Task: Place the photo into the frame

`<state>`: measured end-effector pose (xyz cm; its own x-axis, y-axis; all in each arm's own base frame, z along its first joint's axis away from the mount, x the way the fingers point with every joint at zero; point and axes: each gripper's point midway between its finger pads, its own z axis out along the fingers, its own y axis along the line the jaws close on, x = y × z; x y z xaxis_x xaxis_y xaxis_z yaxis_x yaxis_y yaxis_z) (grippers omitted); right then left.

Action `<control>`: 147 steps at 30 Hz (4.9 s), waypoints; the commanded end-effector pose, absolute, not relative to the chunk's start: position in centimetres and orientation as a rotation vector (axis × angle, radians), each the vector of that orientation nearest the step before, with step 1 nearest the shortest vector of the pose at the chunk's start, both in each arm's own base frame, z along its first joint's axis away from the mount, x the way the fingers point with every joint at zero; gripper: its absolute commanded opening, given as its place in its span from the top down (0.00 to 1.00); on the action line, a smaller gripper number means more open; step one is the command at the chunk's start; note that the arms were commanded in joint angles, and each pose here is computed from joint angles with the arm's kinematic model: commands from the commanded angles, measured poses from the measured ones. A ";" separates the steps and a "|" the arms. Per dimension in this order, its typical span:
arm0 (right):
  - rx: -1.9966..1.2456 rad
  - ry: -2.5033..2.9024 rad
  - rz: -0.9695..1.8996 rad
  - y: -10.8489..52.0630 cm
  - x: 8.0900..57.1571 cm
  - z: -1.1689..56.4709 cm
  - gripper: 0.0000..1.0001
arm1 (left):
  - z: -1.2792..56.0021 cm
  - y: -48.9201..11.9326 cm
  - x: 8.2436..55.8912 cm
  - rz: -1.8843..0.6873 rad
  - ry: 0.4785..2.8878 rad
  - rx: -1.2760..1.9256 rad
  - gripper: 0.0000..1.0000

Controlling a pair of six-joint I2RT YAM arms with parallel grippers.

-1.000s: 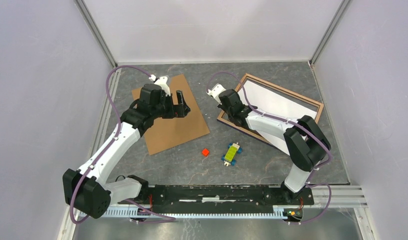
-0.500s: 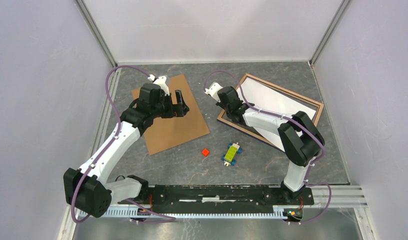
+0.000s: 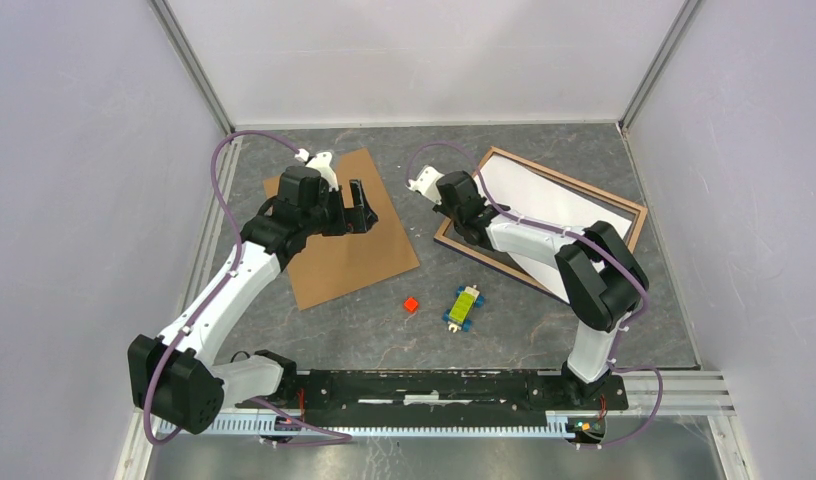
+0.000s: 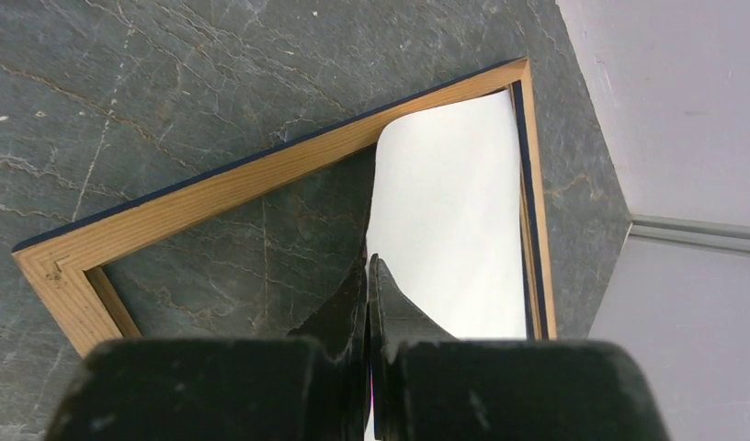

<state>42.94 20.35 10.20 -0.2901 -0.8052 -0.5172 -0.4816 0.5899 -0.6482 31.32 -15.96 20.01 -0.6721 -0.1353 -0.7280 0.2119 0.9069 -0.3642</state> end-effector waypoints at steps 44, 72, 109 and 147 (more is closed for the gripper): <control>-0.711 2.097 0.004 22.2 38.2 12.5 0.14 | 21.6 -16.8 32.1 -0.609 2.186 0.049 0.00; -0.196 1.817 0.946 36.9 41.5 11.2 0.17 | 14.5 -9.8 32.0 -0.399 2.427 -0.283 0.00; -0.506 2.242 0.850 38.8 41.7 1.9 0.23 | -0.4 -3.1 28.2 -0.647 2.509 -1.240 0.00; -0.244 2.277 1.037 30.3 38.6 8.0 0.27 | 1.9 -12.0 28.3 -0.988 2.480 -1.131 0.00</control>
